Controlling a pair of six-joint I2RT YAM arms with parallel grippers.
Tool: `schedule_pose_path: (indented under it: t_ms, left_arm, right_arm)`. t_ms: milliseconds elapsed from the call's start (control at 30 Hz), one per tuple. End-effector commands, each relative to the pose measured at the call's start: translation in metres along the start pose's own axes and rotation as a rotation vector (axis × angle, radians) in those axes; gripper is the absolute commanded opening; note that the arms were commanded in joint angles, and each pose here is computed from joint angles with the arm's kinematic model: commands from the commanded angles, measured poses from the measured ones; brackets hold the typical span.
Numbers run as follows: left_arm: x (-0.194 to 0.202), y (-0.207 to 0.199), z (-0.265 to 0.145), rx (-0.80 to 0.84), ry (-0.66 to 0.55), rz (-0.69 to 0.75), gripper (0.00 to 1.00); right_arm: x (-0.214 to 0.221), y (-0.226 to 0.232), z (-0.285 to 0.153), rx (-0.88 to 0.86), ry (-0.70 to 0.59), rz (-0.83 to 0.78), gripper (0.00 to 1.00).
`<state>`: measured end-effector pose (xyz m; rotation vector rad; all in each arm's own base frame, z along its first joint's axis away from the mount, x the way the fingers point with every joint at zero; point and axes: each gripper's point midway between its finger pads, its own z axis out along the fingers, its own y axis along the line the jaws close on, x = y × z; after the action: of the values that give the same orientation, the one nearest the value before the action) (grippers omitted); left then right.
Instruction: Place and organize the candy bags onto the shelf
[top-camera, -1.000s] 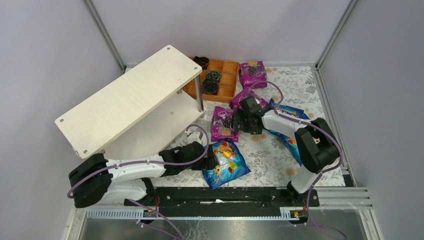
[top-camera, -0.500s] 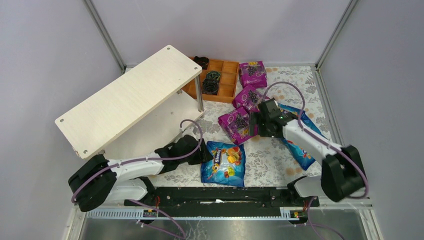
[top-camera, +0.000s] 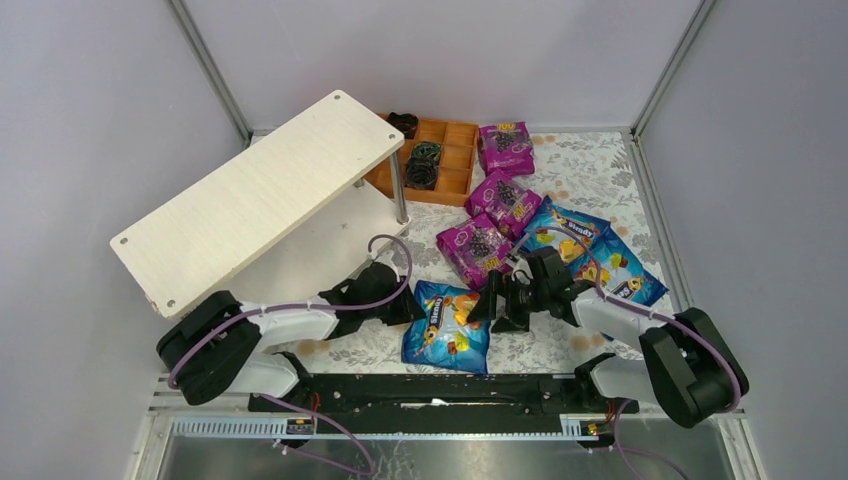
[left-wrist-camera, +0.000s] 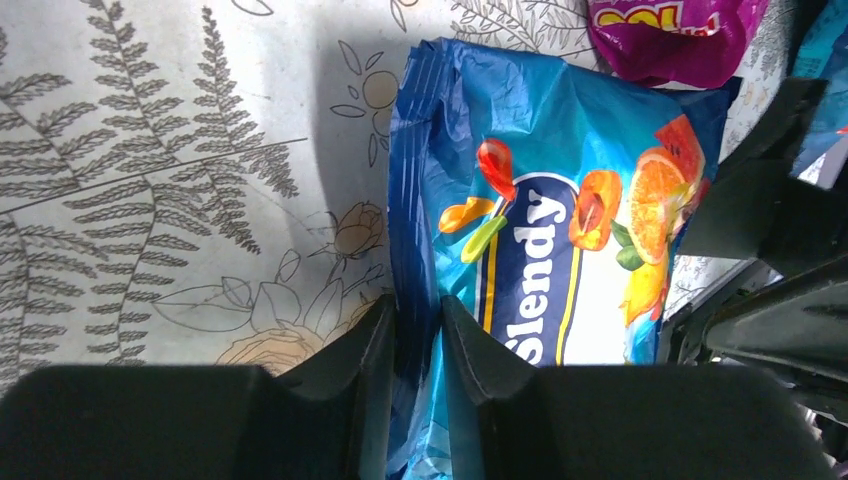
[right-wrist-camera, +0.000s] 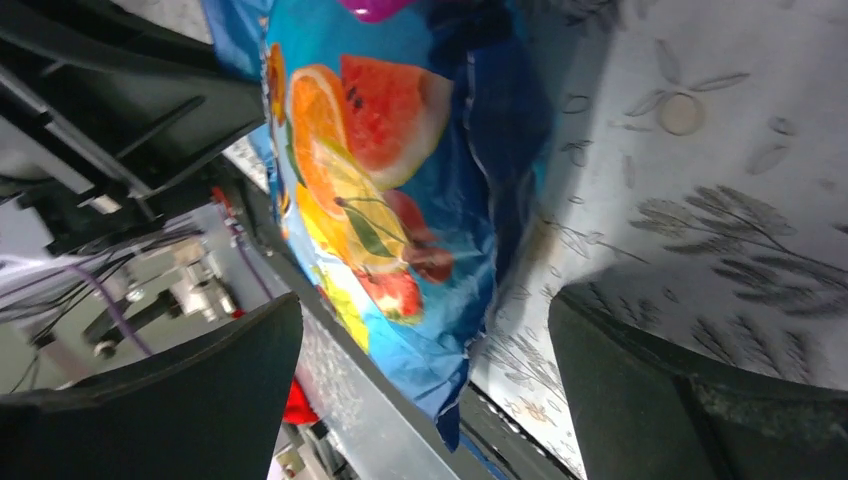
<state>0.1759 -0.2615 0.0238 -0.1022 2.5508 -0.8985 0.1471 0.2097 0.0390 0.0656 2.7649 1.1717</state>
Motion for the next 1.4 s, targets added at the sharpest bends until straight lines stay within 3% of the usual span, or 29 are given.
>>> schedule_pose_path:
  t_ms: [0, 267, 433, 800, 1000, 1200, 1267, 1367]
  left_arm:
    - [-0.008, 0.000, 0.007, 0.010, -0.025, -0.026, 0.23]
    - [0.003, 0.013, 0.010, 0.038, -0.047, -0.150, 0.11]
    - [0.008, 0.014, 0.010, 0.060, -0.043, -0.182, 0.10]
    - [-0.004, 0.006, -0.003, 0.071, -0.088, -0.135, 0.11]
    - [-0.024, -0.014, -0.022, 0.112, -0.150, -0.061, 0.47]
    - [-0.049, -0.067, -0.073, 0.271, -0.225, 0.106, 0.82]
    - [-0.056, -0.095, -0.100, 0.359, -0.240, 0.190, 0.90]
    - [-0.068, -0.137, -0.146, 0.477, -0.263, 0.328, 0.94]
  right_arm:
    - [0.005, 0.032, 0.007, -0.227, 0.035, 0.030, 1.00]
    - [0.015, 0.046, 0.032, -0.288, -0.015, 0.108, 1.00]
    - [0.008, 0.052, 0.049, -0.303, -0.107, 0.162, 1.00]
    - [-0.021, 0.043, 0.043, -0.334, -0.337, 0.184, 0.66]
    - [-0.029, 0.049, 0.038, -0.346, -0.385, 0.150, 0.49]
    - [-0.033, 0.052, 0.035, -0.363, -0.416, 0.131, 0.41]
    - [-0.032, 0.057, 0.034, -0.384, -0.413, 0.131, 0.39]
    - [-0.029, 0.066, 0.033, -0.416, -0.401, 0.137, 0.35]
